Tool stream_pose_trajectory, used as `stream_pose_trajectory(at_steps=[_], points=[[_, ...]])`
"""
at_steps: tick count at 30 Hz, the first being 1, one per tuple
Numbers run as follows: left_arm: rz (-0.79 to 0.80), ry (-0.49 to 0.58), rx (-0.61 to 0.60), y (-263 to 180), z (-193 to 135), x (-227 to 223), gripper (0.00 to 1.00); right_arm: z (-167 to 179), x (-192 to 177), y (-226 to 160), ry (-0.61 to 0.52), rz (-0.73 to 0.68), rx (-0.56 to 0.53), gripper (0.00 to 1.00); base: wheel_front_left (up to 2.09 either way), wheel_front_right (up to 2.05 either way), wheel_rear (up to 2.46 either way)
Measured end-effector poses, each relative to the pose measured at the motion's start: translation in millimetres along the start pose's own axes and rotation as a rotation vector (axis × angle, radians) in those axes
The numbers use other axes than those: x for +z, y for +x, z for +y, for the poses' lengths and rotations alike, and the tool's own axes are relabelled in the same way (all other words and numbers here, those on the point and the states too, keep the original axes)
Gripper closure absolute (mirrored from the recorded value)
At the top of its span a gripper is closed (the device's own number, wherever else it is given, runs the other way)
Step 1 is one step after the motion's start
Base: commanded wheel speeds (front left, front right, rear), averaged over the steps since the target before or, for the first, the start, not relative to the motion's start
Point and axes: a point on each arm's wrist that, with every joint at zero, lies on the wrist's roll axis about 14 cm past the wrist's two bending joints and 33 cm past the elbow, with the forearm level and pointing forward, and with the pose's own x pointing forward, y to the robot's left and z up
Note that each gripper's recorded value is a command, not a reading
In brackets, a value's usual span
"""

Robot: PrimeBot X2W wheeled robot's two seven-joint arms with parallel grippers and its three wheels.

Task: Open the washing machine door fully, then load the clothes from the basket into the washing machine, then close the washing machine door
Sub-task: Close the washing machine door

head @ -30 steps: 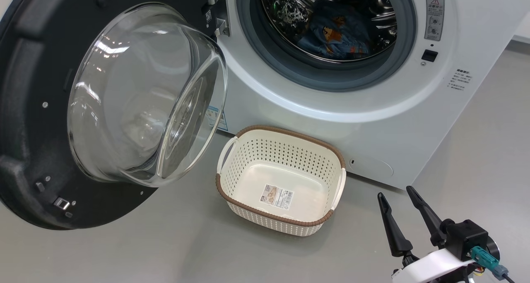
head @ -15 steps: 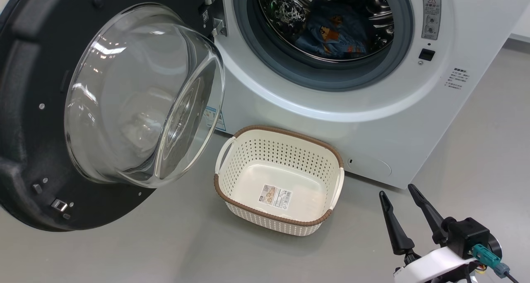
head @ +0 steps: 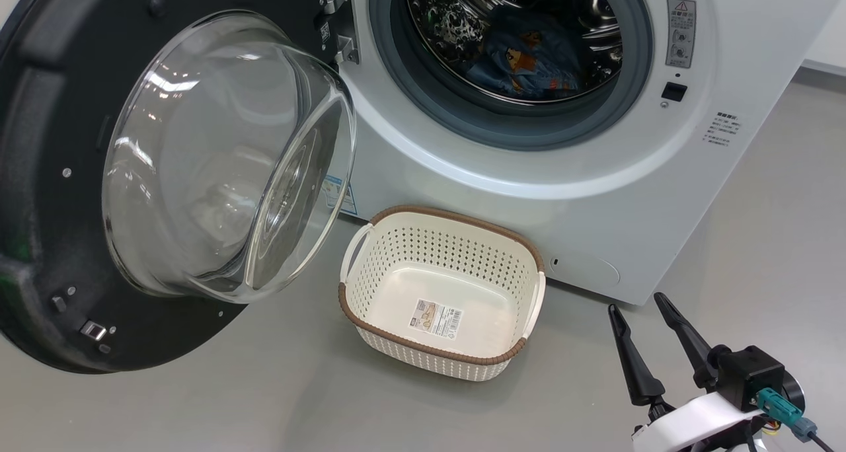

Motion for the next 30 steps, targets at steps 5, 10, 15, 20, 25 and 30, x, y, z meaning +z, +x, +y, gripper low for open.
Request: stream_pose_trajectory(at_steps=[5,10,15,20,25,30], points=[[0.08,-0.01,-0.044,0.4,-9.2,-13.4,1.0,-1.1,1.9,-0.5,-0.005,-0.004,-0.003,0.0,0.0,0.0,0.0],[0.183,-0.008,-0.092,4.5,-21.1,-36.5,1.0,-0.6,3.5,-0.2,-0.008,-0.008,-0.001,0.0,0.0,0.0,0.0],[0.258,0.023,-0.096,1.6,-24.9,-48.6,1.0,0.6,4.6,0.0,-0.01,-0.011,0.002,0.0,0.0,0.0,0.0],[0.309,0.044,-0.092,-2.3,-23.9,-56.8,1.0,-0.9,5.3,-0.3,-0.012,-0.013,-0.003,0.0,0.0,0.0,0.0],[0.363,0.052,-0.105,-5.3,-23.5,-69.1,1.0,0.2,5.7,0.4,-0.009,-0.015,-0.001,0.0,0.0,0.0,0.0],[0.399,0.026,-0.12,-6.0,-15.6,-82.8,1.0,4.3,6.0,-0.4,0.001,-0.018,0.0,0.0,0.0,0.0,0.0]])
